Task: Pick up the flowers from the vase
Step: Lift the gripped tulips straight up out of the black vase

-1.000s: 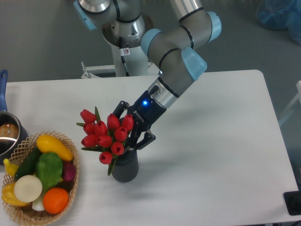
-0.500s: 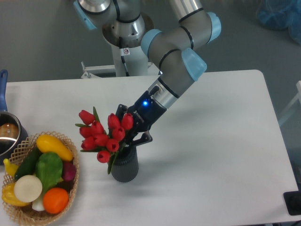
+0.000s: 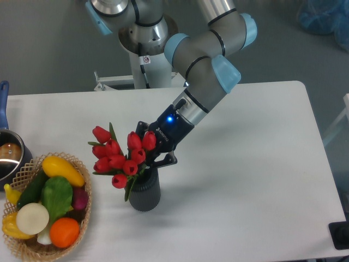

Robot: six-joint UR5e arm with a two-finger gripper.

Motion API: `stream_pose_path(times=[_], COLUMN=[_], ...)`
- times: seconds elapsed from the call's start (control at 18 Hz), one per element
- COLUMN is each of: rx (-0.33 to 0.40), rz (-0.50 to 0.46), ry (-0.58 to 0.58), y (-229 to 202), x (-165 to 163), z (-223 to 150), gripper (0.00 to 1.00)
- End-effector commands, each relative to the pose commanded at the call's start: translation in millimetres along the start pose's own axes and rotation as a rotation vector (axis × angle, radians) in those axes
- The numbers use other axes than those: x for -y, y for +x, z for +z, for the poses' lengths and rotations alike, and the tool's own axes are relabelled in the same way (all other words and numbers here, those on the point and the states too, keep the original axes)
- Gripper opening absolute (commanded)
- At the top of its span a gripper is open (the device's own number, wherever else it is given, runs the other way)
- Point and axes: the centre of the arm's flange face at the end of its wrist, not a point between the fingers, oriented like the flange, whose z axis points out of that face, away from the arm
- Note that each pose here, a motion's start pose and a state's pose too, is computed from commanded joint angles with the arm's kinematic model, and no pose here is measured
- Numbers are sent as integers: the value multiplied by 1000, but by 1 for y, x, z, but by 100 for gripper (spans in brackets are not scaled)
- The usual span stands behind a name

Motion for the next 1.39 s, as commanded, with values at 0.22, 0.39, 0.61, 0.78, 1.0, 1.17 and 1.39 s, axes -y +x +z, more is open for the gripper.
stream_pose_path(times=[0.22, 0.39, 0.61, 0.78, 1.0, 1.17, 1.39], rx=[11, 12, 20, 28, 43, 52, 60], rz=[-26, -28, -38, -44, -60, -69, -82], ry=[17, 36, 50, 56, 61, 66, 82], y=[3, 5, 6, 6, 6, 7, 12], x=[14, 21, 30, 36, 49, 57, 69], z=[-7, -10, -16, -21, -30, -36, -44], gripper=[30, 30, 30, 30, 29, 30, 30])
